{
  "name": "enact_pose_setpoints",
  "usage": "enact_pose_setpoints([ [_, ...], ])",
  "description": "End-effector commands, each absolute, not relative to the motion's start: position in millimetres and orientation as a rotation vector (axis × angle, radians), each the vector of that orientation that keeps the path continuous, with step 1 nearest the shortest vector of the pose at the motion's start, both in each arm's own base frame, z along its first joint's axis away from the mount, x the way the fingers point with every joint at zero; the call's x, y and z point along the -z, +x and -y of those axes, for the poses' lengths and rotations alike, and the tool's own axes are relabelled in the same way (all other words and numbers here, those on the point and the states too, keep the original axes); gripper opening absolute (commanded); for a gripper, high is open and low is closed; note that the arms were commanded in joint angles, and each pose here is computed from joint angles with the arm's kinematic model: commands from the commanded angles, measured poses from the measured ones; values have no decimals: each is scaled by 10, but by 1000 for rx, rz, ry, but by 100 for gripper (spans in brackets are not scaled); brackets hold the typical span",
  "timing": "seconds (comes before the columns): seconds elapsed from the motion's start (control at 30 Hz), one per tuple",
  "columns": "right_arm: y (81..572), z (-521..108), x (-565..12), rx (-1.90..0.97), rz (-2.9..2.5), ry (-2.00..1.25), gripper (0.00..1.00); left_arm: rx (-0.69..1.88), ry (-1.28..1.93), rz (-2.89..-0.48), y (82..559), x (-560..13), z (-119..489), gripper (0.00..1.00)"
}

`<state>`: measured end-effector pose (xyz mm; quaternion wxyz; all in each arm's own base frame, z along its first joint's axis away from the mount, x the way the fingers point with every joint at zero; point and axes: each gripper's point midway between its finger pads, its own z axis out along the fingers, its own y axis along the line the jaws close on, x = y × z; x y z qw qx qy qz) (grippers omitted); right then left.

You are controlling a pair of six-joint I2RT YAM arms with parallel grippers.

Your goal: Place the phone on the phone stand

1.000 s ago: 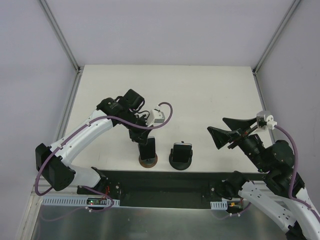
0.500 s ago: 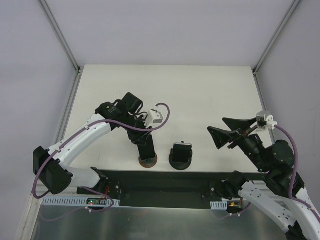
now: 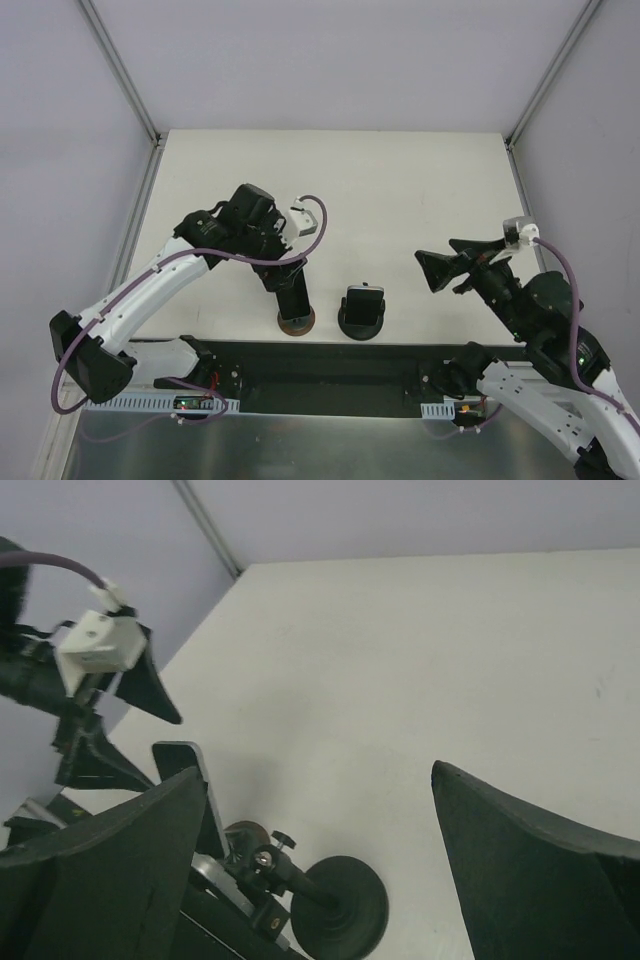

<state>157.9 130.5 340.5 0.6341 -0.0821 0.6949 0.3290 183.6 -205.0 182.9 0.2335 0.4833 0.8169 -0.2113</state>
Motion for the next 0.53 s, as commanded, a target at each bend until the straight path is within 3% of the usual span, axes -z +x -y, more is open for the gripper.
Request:
enact_pose_setpoints([
  [0.0, 1758, -900, -3244, -465, -1757, -56, 96, 461, 1164, -2133, 2028, -2244, 1943, 99],
  [0.13, 1800, -448, -3212, -164, -1828, -6, 96, 364, 970, -2023, 2180, -2766, 1802, 99],
  [0.27, 1698, -197, -3465, -56, -1801, -50, 96, 326, 689, -1800, 2247, -3720, 1574, 99],
  [0.5, 1297, 177, -4713, -166, -1416, -59, 96, 621, 460, -1232, 1571, -5366, 1359, 99],
])
